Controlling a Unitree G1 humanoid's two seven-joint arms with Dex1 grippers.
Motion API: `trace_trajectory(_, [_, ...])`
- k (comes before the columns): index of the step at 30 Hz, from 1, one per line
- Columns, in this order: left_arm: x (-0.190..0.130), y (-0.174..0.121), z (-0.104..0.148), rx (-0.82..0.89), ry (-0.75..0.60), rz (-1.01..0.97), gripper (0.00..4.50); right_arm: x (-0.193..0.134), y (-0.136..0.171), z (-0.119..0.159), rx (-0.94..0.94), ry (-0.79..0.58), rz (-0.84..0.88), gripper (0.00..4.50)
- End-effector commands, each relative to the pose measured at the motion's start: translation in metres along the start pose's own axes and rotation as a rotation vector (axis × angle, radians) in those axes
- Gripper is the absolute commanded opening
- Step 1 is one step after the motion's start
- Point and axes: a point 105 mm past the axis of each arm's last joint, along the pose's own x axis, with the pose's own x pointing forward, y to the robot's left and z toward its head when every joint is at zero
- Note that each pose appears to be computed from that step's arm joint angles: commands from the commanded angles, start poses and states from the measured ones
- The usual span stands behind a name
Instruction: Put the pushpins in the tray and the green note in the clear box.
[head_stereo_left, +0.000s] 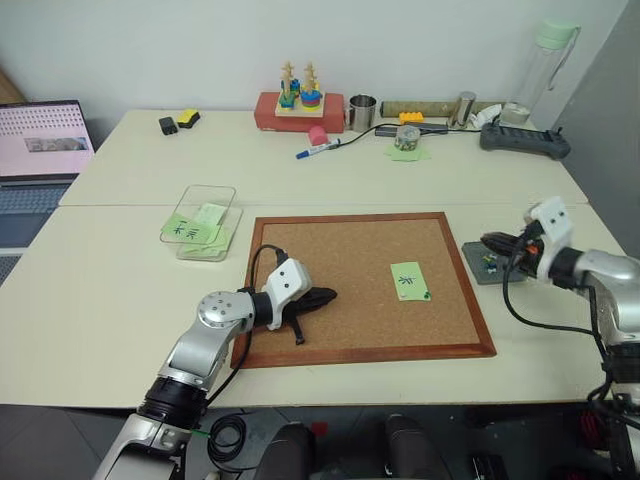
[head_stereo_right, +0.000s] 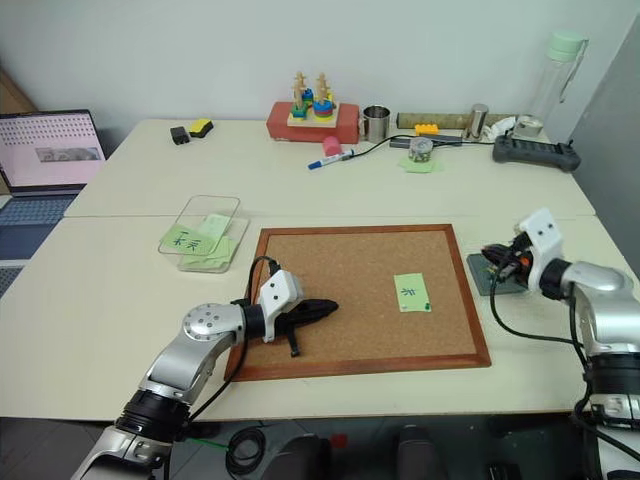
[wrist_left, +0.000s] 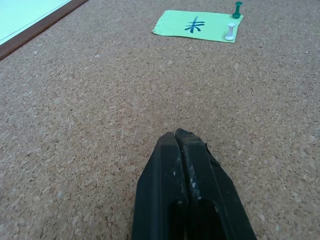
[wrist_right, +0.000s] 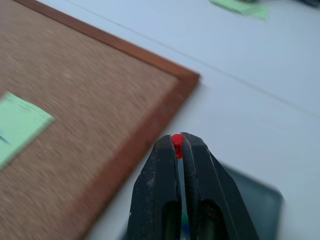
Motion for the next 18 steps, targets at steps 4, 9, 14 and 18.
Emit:
trace_trajectory(4, [0.002,0.000,-0.003,0.006,0.015,-0.011,0.00,-0.009,-0.020,-0.011,-0.014,0.023,-0.105,0.07])
trace_trajectory(9, [0.002,-0.001,-0.003,0.007,0.016,-0.012,0.00,-0.009,-0.024,-0.018,-0.009,0.040,-0.122,0.43])
trace_trajectory(14, [0.001,-0.001,-0.004,0.006,0.016,-0.007,0.00,-0.009,-0.026,-0.020,0.002,0.046,-0.120,1.40])
trace_trajectory(18, [0.002,-0.001,-0.004,0.004,0.014,-0.005,0.00,-0.009,-0.025,-0.018,0.006,0.033,-0.110,1.86])
